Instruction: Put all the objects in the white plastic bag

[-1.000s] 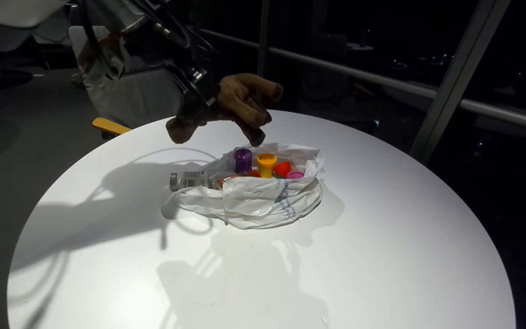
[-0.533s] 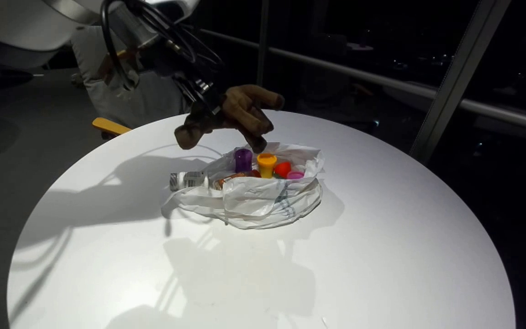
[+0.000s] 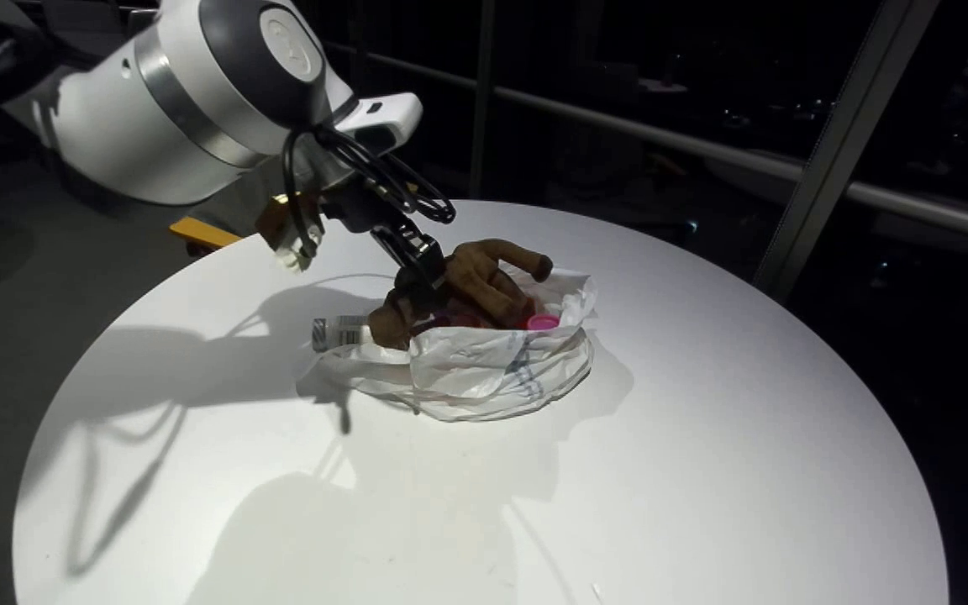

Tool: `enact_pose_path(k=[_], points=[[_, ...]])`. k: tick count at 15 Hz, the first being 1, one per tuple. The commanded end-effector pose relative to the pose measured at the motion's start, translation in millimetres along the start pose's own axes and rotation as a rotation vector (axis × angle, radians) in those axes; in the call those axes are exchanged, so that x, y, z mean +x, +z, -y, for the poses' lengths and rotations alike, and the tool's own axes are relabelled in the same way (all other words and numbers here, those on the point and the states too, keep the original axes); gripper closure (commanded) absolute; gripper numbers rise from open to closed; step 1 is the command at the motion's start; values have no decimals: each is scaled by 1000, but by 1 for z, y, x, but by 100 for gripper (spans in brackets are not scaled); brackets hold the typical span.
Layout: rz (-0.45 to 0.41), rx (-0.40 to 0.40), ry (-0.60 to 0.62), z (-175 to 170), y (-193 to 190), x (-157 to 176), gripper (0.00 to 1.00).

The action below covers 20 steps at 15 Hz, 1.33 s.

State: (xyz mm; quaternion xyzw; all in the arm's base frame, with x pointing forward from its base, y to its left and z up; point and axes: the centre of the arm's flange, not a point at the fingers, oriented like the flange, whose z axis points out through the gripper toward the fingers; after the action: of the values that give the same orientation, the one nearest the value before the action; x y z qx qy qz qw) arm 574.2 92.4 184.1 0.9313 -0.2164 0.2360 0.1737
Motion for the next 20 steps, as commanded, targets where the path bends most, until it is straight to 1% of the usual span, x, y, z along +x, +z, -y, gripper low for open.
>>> enact_pose_path(k=[1,3,4,5,6,7,8,9,11,12,14,16,20], points=[[-20,25,28,18,9,21,60],[-16,80,59,22,2,25,46],[-16,108,79,24,-5,27,37],[-17,130,88,26,-15,28,30],[-10,142,83,28,-26,29,21],[-3,152,73,30,-40,30,15],[16,147,35,30,-60,31,6],[7,149,26,31,-80,34,2],[6,153,5,32,-124,38,0],[20,149,-19,34,-143,39,0],[90,163,-101,35,-182,32,0],[157,186,-185,33,-221,19,0],[270,228,-364,21,-287,-25,0]])
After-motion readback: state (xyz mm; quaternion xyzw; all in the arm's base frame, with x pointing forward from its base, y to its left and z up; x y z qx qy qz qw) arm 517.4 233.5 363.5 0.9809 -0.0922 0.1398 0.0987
